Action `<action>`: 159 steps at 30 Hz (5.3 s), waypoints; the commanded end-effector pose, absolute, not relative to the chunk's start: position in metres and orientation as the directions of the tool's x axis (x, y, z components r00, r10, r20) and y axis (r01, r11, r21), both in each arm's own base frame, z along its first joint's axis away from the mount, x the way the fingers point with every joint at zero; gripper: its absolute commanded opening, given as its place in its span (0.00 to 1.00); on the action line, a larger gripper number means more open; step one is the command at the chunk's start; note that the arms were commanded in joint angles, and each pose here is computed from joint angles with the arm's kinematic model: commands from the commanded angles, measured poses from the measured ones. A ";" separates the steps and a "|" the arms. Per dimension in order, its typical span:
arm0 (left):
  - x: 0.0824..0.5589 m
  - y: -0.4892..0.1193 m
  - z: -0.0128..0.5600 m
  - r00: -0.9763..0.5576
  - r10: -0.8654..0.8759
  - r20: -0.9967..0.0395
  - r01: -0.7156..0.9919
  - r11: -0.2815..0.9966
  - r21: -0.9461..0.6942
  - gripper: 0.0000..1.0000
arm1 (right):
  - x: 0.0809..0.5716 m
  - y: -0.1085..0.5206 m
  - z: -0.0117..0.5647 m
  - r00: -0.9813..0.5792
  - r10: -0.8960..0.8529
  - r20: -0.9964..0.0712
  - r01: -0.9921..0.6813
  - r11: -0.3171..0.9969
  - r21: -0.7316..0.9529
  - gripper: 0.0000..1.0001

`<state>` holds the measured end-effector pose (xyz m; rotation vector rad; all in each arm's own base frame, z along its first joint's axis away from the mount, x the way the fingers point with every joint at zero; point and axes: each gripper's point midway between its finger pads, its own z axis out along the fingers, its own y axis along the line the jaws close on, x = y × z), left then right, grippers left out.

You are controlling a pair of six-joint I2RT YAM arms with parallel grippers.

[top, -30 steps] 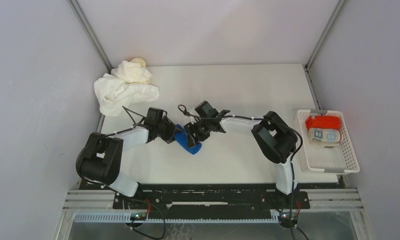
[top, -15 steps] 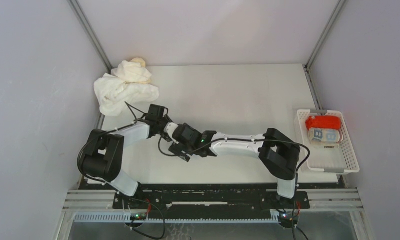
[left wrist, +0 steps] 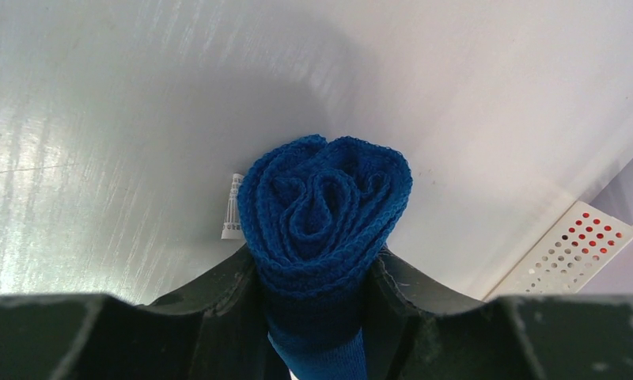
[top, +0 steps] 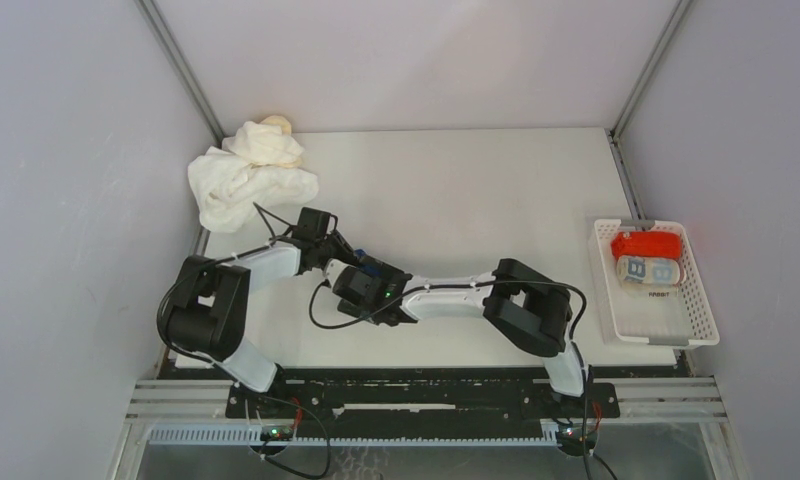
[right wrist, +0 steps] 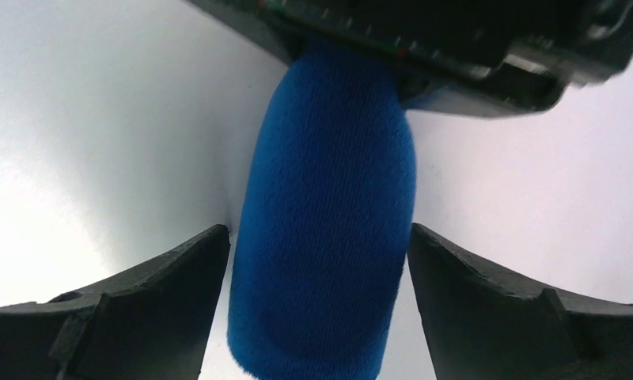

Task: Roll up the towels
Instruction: Pick up the towel at the center of the board, then place the towel in the bin.

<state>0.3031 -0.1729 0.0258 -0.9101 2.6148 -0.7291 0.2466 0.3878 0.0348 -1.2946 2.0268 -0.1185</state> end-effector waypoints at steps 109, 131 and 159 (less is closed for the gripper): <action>0.305 -0.057 0.202 -0.712 -0.432 -0.554 -0.169 0.871 -0.462 0.86 | 0.144 -0.196 0.081 -0.266 0.806 -0.529 0.923 0.055 -0.381 0.16; 0.308 -0.049 0.190 -0.717 -0.435 -0.545 -0.209 0.879 -0.428 0.86 | 0.202 -0.195 0.030 -0.226 0.843 -0.489 0.974 0.188 -0.126 0.16; 0.308 -0.050 0.189 -0.718 -0.436 -0.543 -0.208 0.879 -0.430 0.85 | 0.222 -0.192 0.030 -0.198 0.840 -0.505 0.965 0.259 0.053 0.45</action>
